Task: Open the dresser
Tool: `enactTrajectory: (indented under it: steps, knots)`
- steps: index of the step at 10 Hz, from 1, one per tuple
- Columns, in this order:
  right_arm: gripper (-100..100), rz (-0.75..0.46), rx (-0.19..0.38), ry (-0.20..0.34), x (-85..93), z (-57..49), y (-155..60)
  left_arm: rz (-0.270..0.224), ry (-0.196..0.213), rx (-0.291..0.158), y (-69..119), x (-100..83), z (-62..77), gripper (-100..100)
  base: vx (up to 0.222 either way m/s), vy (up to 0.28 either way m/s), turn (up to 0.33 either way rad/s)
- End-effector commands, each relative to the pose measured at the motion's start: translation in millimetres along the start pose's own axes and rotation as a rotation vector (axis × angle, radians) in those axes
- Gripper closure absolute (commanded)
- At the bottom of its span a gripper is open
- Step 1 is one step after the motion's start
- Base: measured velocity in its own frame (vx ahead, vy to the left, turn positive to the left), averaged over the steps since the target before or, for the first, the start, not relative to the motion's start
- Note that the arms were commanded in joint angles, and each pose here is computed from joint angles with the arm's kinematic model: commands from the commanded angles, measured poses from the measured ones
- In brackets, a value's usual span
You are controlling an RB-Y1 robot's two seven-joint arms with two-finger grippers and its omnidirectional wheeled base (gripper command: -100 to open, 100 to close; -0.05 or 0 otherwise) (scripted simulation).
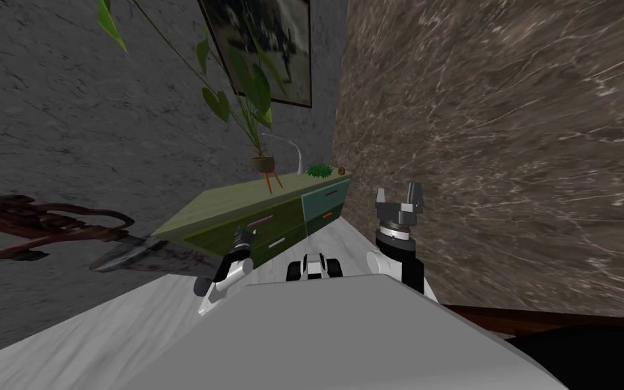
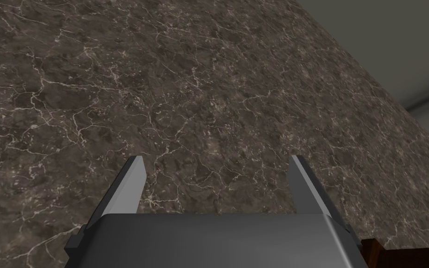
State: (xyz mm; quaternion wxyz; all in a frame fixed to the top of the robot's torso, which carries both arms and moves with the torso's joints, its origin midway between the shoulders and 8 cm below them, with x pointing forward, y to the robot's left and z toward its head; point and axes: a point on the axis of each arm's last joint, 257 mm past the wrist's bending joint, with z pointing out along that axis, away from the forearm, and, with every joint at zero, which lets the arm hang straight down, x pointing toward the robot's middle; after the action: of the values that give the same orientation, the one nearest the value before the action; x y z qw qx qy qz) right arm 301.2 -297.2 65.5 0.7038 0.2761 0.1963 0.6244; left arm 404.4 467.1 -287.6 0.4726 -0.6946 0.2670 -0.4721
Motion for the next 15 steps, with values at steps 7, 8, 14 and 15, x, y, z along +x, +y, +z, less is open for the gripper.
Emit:
enactTrajectory:
  steps: [7, 8, 14, 15]
  knots:
    - [0, 0.001, 0.0, 0.0, 0.2, 0.1, 0, -0.003, 0.004, -0.002, -3.2, 1.2, -4.4, 100, -0.047, -0.025, 0.002]
    - [0, 0.001, 0.0, 0.0, 0.2, 0.1, 0, -0.003, 0.005, -0.003, -3.9, 1.5, -5.9, 100, -0.175, -0.111, 0.021]
    - [0, 0.001, 0.0, 0.0, 0.1, 0.1, 0, -0.003, 0.011, -0.004, -3.3, 2.6, -14.1, 100, -0.132, -0.072, 0.009]
    - [0, 0.001, 0.0, 0.0, 0.2, 0.1, 0, -0.006, 0.0, -0.023, -5.8, -3.7, -18.2, -100, -0.062, -0.051, 0.004]
